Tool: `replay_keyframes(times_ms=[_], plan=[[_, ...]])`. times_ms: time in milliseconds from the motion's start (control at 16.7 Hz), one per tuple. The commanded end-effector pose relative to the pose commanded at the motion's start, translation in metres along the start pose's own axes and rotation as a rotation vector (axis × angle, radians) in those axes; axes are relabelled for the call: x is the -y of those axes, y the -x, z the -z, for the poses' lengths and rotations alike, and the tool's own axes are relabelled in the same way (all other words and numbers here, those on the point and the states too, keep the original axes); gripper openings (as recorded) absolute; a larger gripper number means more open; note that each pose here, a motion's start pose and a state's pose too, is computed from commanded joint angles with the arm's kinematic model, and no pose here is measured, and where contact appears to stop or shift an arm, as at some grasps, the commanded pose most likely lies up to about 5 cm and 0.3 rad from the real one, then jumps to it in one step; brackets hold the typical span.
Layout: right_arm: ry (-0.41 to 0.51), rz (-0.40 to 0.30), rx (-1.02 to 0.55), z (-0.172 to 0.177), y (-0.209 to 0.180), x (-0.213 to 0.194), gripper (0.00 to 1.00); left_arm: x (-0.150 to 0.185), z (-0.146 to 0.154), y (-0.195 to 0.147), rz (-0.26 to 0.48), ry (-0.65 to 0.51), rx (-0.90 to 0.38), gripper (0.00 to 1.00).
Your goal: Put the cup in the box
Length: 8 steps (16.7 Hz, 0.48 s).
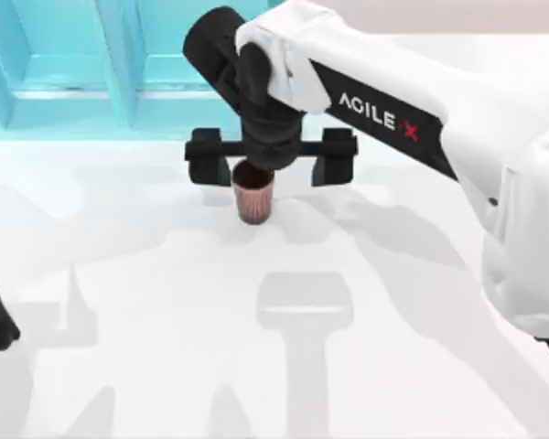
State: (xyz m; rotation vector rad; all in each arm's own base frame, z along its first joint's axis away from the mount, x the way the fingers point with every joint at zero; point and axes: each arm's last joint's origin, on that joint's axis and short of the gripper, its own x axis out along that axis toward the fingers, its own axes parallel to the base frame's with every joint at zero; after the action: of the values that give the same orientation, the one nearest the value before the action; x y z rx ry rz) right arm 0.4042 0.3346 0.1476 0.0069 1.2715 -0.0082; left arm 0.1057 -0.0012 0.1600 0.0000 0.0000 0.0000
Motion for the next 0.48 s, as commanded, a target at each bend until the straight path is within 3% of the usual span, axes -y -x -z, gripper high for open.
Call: replay_keyframes(times_ms=[300, 480], plan=[[0.0, 0.001, -0.001, 0.0006, -0.0039, 0.0005, 1.0, 0.0, 0.0, 0.0, 0.0, 0.0, 0.0, 1.0], [0.0, 0.001, -0.001, 0.0006, -0.0039, 0.0005, 0.77, 0.0, 0.0, 0.0, 0.0, 0.0, 0.0, 1.0]])
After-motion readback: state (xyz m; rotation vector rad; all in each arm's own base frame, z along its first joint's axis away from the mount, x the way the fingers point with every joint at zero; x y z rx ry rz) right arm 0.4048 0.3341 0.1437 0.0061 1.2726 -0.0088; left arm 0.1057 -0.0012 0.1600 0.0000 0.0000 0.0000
